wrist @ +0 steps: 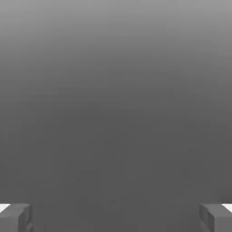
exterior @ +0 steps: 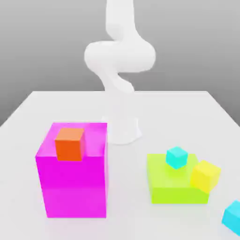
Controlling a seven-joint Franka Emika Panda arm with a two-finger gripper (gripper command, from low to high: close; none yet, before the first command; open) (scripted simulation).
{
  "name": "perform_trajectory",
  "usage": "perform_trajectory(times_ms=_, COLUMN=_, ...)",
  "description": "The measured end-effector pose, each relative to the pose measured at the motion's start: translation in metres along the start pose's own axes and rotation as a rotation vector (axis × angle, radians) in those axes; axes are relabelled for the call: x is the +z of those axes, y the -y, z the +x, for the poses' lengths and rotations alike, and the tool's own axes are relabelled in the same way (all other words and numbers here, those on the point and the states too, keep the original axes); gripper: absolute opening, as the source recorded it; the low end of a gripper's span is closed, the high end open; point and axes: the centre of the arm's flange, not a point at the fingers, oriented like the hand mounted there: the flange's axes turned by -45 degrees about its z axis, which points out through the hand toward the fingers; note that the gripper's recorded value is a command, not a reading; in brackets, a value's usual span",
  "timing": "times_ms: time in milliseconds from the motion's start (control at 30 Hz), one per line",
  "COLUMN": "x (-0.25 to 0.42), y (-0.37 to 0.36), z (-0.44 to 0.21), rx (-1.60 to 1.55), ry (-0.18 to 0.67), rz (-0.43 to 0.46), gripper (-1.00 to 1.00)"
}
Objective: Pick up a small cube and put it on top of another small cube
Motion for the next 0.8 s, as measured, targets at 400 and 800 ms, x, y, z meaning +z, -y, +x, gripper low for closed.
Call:
perform_trajectory(times_ms=400, x=0.2, y=0.114, z=-0.034, rx=-0.244, ry=0.291, rz=0.026, gripper=0.0)
perform_trajectory(times_ms=800, x=0.352, y=0.236, z=-0.164, rx=-0.488, ry=0.558, rz=0.153, gripper=0.0)
